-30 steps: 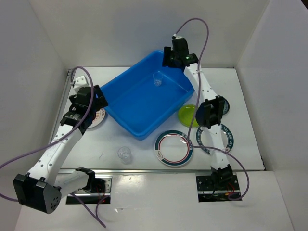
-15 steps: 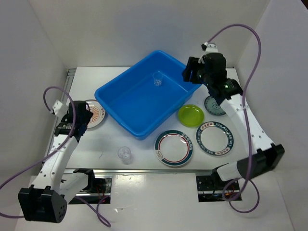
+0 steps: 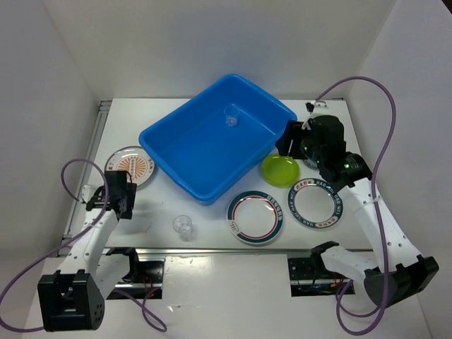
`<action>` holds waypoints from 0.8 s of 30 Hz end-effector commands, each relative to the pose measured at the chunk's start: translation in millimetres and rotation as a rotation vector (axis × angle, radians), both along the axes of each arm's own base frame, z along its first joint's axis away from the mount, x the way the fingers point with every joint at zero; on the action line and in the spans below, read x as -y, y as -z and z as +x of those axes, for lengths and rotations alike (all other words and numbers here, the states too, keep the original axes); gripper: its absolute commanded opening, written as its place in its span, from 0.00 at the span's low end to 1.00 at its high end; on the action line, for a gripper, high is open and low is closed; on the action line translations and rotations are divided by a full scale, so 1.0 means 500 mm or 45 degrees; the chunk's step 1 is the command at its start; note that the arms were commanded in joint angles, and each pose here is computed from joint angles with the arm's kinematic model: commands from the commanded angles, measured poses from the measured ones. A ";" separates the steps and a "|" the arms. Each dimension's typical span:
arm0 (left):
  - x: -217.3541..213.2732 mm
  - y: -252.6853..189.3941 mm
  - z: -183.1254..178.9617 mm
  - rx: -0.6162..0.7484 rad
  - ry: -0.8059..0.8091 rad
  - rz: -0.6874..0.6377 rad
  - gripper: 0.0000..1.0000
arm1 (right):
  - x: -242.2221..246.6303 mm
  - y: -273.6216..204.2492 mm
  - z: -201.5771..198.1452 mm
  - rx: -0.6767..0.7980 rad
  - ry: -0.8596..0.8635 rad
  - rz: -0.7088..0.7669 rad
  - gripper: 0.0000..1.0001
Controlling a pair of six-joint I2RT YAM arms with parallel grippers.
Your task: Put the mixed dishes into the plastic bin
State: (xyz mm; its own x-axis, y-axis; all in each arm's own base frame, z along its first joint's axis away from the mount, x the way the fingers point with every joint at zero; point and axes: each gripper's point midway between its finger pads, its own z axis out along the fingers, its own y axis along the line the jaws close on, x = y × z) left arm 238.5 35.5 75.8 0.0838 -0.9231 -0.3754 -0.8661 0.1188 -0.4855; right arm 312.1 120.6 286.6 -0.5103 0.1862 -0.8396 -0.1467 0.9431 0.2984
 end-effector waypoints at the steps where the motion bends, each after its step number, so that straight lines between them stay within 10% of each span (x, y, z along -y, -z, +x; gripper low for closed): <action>1: -0.009 -0.002 0.030 0.109 -0.102 -0.061 0.80 | -0.001 -0.015 -0.025 0.021 -0.010 0.037 0.65; 24: -0.078 0.028 0.078 0.225 -0.300 0.010 0.72 | 0.014 0.020 -0.047 -0.075 0.006 -0.019 0.65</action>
